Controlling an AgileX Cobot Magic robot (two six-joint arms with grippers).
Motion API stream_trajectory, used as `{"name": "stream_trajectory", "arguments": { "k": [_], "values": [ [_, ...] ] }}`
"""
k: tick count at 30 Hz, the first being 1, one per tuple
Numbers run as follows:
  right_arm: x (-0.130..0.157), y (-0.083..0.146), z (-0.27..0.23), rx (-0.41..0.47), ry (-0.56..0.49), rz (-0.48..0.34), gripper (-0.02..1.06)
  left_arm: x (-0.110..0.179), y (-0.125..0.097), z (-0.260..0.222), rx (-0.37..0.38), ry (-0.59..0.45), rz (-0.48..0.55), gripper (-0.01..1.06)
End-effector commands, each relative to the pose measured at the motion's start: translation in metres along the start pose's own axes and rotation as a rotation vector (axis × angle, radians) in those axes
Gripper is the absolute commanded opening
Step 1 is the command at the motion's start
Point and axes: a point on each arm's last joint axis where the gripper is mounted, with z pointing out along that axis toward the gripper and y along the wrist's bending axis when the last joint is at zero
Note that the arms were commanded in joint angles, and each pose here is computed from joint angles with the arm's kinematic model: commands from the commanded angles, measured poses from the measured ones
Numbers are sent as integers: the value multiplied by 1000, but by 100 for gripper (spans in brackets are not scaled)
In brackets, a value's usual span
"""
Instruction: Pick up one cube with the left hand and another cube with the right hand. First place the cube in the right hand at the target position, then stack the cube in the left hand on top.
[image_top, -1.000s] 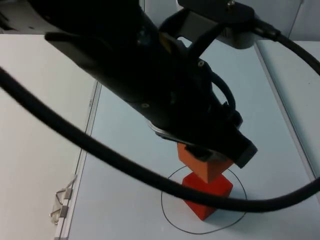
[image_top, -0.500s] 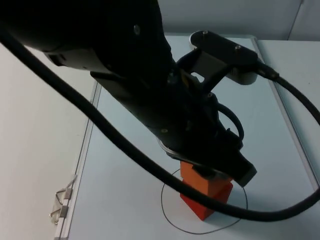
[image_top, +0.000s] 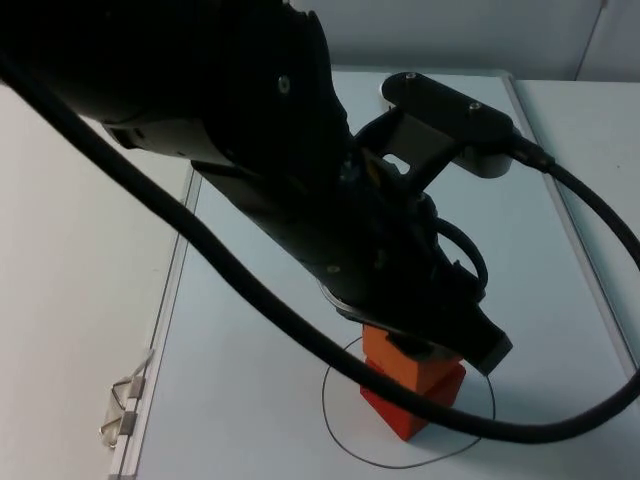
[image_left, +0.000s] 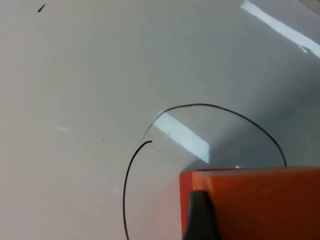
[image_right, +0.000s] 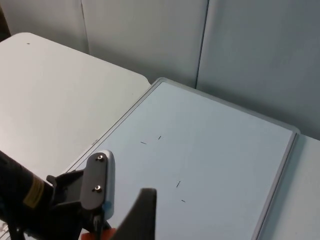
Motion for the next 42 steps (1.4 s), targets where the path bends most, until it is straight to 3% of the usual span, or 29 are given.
{"name": "stream_trajectory", "arguments": {
  "k": [1, 21, 25, 35, 42],
  "values": [
    [-1, -1, -2, 2, -5, -1, 92, -5, -3, -1, -2, -27, 4, 23],
    [1, -1, -2, 7, 12, -1, 92, 2, -1, 11, -4, 14, 3, 25],
    [1, -1, -2, 8, 16, -1, 92, 2, -1, 11, -5, 12, 3, 31],
    [1, -2, -2, 11, 17, -3, 92, 5, -2, 11, 7, 45, -12, 75],
    [1, -2, -2, 11, 17, -3, 92, -2, -4, -2, 10, 12, -12, 77]
  ]
}}
